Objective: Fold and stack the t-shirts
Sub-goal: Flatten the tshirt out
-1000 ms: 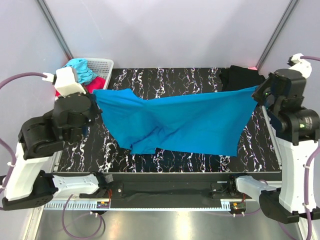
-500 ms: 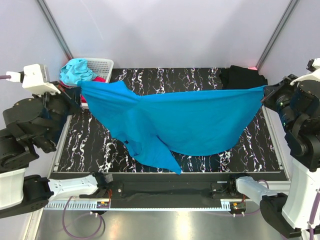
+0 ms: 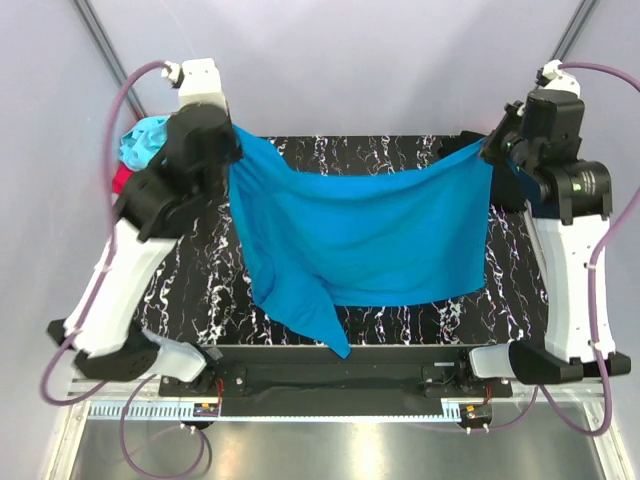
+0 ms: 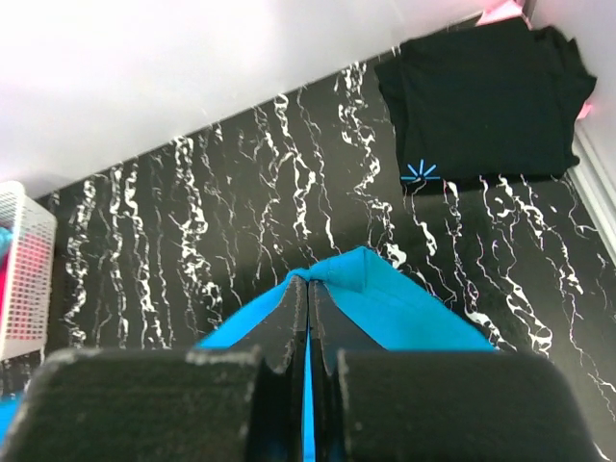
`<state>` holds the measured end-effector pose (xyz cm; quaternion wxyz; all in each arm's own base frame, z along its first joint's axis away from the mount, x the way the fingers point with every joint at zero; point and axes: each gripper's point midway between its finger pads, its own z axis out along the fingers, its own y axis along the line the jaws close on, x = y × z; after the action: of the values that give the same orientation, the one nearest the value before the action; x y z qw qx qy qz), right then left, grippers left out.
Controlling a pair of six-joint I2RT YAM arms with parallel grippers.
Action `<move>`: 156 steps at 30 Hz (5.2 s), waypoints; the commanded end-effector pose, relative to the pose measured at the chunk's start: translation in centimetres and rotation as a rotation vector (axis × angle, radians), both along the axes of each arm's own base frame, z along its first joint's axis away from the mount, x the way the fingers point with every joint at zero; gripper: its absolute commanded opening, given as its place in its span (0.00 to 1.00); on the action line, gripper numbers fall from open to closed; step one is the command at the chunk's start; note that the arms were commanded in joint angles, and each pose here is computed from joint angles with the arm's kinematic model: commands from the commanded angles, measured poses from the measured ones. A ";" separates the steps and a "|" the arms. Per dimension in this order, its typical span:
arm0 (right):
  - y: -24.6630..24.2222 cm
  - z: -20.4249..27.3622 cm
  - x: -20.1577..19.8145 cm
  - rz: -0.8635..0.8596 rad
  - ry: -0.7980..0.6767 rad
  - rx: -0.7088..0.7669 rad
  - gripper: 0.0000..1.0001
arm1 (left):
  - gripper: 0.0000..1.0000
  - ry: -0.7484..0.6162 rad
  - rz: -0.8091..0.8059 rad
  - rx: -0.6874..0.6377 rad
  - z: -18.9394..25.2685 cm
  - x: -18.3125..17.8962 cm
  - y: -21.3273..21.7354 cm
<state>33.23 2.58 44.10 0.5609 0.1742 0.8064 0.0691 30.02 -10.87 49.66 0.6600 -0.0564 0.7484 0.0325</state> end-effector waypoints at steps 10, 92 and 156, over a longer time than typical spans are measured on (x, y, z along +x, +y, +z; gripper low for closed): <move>0.1 4.4 -2.4 0.048 -0.153 -0.019 0.00 | 0.00 -0.025 0.050 -0.166 1.6 -0.2 5.2; 5.2 -25.8 26.2 0.026 0.293 -0.012 0.46 | 0.99 0.364 0.102 -0.256 -27.1 24.4 0.3; -0.9 -41.9 6.3 -0.134 0.858 -0.092 0.46 | 0.98 1.107 0.137 -0.286 -48.0 -3.0 -8.2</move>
<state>39.16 1.93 2.04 0.1838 0.2128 0.9569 -0.0720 27.07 -19.02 2.52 0.1766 -0.1486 0.9730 0.0022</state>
